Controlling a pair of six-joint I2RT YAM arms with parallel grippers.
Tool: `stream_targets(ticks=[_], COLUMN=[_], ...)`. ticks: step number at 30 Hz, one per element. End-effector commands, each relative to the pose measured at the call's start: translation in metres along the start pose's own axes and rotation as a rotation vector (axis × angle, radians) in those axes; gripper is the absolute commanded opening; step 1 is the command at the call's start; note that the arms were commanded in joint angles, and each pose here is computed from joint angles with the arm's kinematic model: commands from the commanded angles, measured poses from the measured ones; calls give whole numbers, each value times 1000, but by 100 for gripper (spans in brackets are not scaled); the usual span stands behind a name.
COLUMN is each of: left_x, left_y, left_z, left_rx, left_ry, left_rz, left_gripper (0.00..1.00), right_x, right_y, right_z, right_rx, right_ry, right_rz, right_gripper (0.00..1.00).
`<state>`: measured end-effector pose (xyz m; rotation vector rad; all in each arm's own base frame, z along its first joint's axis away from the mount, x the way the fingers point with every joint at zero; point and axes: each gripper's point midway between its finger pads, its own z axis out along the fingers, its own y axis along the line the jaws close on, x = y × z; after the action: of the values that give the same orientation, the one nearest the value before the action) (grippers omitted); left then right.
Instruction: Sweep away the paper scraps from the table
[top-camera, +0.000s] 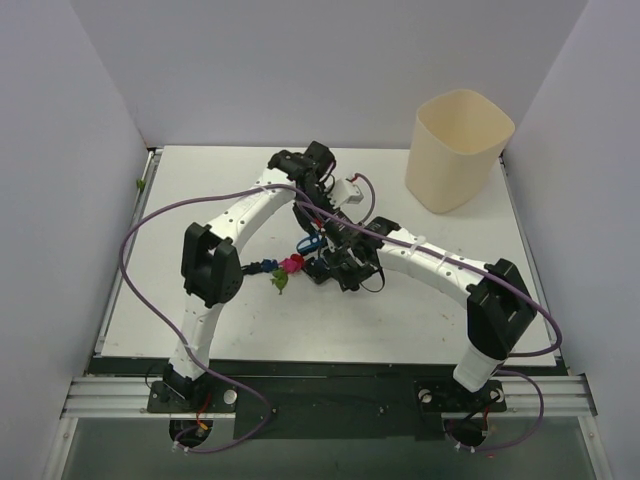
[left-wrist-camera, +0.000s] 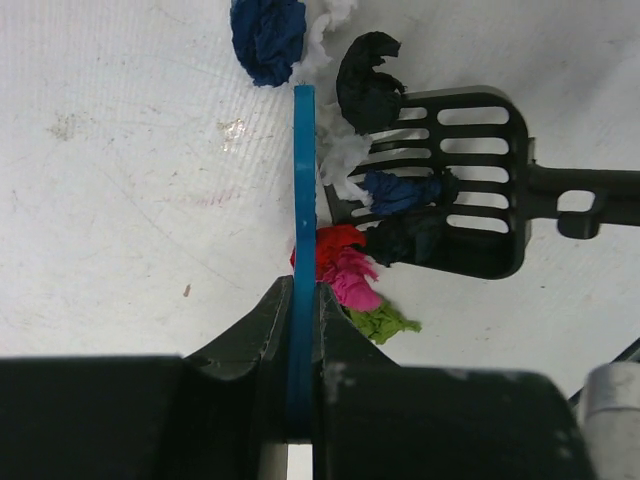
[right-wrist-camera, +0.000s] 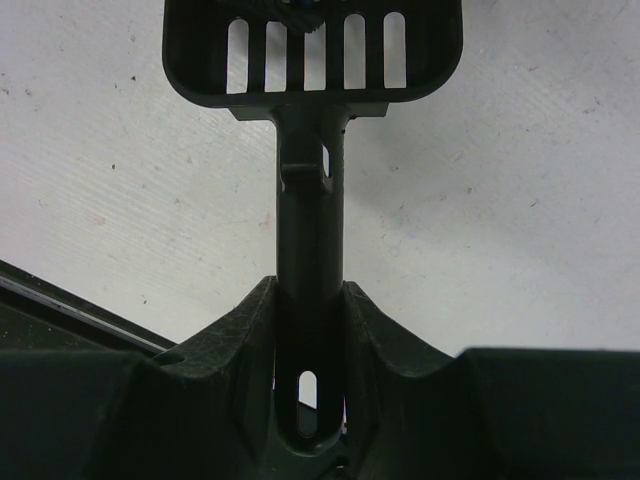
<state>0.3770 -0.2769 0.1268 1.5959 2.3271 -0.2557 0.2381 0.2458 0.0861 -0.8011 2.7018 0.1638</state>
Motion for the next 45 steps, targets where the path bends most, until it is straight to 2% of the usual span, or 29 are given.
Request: stream_targets(ticks=[1, 7, 13, 16, 22, 27, 30, 33, 37, 45], left_x=[-27, -37, -39, -45, -49, -31, -23, -14, 21, 68], left_y=[-21, -21, 1, 1, 8, 26, 37, 48, 72, 68], left_z=[-42, -58, -78, -89, -117, -127, -128, -149, -166, -164], left_rx=[42, 29, -103, -117, -192, -300, -330, -391, -486, -555], left_ry=[-118, -159, -169, -203, -252, -247, -292, -380, -417, -401], left_rz=[-16, -58, -138, -162, -288, -450, -523, -622, -752, -845], left_gripper=[0, 0, 0, 0, 0, 0, 0, 0, 0, 0], right_x=[-6, -6, 1, 4, 2, -4, -7, -11, -19, -45], right_y=[-8, -12, -16, -20, -25, -28, -29, -33, -38, -63], right_z=[-2, 0, 7, 9, 2, -14, -30, -49, -76, -133], right_rx=[33, 45, 68, 78, 90, 102, 99, 115, 136, 145], right_ry=[-25, -64, -130, -175, -260, -329, -363, -372, -392, -406], right_rz=[5, 16, 39, 56, 72, 79, 87, 89, 94, 187], right_gripper=[0, 0, 0, 0, 0, 0, 0, 0, 0, 0])
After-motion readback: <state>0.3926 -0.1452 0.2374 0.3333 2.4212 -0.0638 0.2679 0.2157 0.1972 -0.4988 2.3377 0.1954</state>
